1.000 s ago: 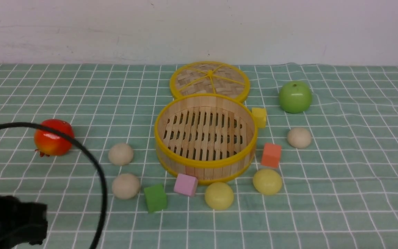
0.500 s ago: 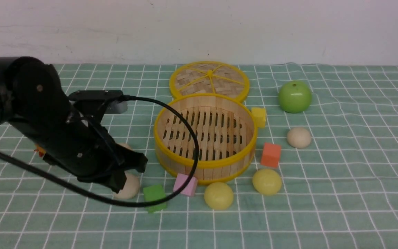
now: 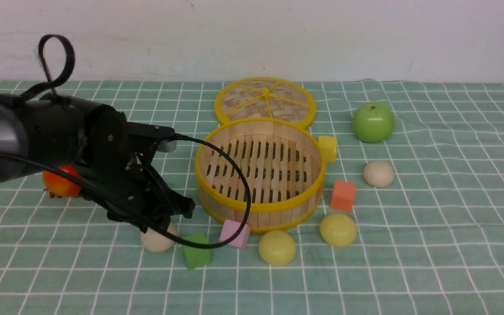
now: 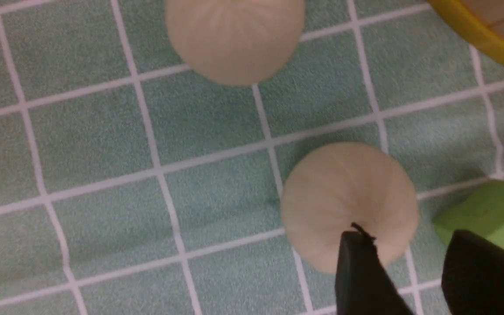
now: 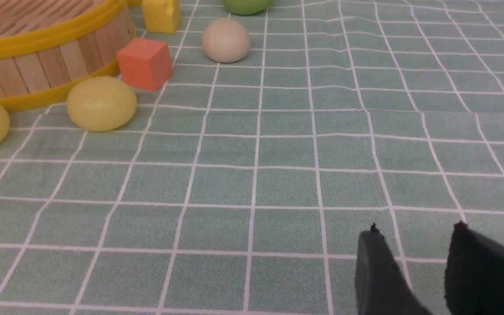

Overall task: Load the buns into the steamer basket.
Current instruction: Use the left arm to grab a steamed stuffed bun, then use the left arm to put the steamed stuffed bun into the steamer

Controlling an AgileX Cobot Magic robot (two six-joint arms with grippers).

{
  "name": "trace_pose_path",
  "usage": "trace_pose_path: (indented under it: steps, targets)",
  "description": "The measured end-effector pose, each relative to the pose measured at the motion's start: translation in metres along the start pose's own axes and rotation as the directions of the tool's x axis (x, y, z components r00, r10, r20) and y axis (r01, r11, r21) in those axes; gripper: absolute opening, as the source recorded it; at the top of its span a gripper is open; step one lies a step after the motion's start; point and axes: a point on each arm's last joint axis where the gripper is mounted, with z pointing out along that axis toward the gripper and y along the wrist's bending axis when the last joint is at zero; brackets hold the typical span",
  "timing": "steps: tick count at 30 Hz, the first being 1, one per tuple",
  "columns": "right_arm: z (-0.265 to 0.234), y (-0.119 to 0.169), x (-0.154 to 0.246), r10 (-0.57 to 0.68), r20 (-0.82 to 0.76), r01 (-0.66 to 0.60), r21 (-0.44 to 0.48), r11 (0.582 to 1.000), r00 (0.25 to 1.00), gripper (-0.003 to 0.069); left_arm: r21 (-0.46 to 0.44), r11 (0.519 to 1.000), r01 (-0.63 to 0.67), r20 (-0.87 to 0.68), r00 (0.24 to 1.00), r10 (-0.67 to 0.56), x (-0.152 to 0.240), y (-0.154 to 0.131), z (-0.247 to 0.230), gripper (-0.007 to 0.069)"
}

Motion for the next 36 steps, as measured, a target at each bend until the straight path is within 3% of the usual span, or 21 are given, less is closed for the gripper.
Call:
trace_pose_path:
  steps: [7,11,13,16,20,27,36]
  targets:
    - [0.0,0.0,0.0,-0.005,0.0,0.005,0.002,1.0,1.0,0.024,-0.02,0.999,-0.027,-0.014,1.0,0.026,0.0,0.002,0.021,0.0272]
    - [0.0,0.0,0.0,0.001,0.0,-0.001,0.0,1.0,1.0,0.024,-0.024,0.999,-0.022,-0.01,1.0,0.021,0.0,0.002,0.025,0.0154]
    - [0.0,0.0,0.0,0.001,0.0,-0.001,0.0,1.0,1.0,0.024,-0.024,1.0,-0.017,-0.008,1.0,0.017,0.0,0.002,0.025,0.0042]
    - [0.0,0.0,0.0,0.001,0.0,-0.001,0.0,1.0,1.0,0.024,-0.024,1.0,-0.018,-0.005,1.0,0.018,-0.001,0.002,0.023,-0.0007]
    - [0.0,0.0,0.0,0.001,0.0,-0.001,0.0,1.0,1.0,0.024,0.002,1.0,-0.012,0.034,0.999,0.012,-0.003,-0.004,-0.002,-0.0007]
    - [0.0,0.0,0.0,0.001,0.0,-0.001,0.0,1.0,1.0,0.024,0.123,0.975,-0.184,0.294,0.945,0.141,-0.031,-0.05,-0.078,-0.0007]
    - [0.0,0.0,0.0,-0.005,0.0,0.005,0.002,1.0,1.0,0.024,0.213,0.951,-0.226,0.352,0.925,0.141,-0.085,-0.084,-0.047,-0.0007]
